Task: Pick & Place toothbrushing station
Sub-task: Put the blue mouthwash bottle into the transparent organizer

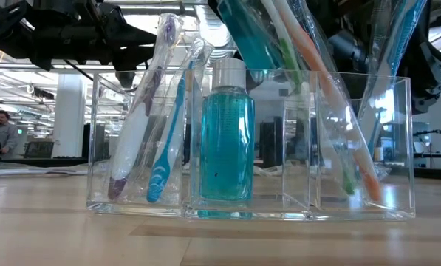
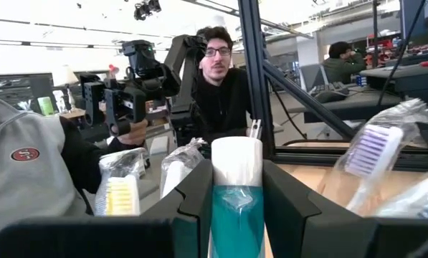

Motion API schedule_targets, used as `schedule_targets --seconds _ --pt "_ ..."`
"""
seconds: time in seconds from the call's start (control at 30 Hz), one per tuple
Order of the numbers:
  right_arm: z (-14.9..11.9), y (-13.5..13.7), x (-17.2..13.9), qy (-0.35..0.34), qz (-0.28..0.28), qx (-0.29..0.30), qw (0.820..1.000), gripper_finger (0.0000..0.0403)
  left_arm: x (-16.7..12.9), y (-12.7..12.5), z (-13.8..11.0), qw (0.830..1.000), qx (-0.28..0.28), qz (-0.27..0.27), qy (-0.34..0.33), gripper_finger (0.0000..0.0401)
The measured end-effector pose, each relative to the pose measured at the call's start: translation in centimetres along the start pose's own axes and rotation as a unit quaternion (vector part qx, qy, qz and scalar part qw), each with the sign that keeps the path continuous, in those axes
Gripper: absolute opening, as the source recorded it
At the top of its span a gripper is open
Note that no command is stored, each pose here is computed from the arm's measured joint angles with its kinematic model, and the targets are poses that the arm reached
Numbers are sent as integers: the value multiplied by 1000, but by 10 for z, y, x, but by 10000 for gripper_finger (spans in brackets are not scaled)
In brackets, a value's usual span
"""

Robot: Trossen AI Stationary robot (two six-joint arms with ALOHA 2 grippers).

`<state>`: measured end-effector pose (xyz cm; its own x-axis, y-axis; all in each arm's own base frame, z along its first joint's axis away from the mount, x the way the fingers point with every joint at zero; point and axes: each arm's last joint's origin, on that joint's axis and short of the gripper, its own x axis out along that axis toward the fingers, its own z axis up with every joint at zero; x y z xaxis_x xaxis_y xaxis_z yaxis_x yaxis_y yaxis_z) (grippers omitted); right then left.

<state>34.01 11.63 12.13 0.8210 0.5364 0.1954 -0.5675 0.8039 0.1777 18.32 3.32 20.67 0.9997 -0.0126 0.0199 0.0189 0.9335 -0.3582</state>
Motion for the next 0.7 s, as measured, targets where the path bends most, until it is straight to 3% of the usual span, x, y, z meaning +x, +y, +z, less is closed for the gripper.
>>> schedule_targets --seconds 0.7 --pt "-4 8 2 10 8 -9 1000 82 0 0 0 1000 0 0 0 108"
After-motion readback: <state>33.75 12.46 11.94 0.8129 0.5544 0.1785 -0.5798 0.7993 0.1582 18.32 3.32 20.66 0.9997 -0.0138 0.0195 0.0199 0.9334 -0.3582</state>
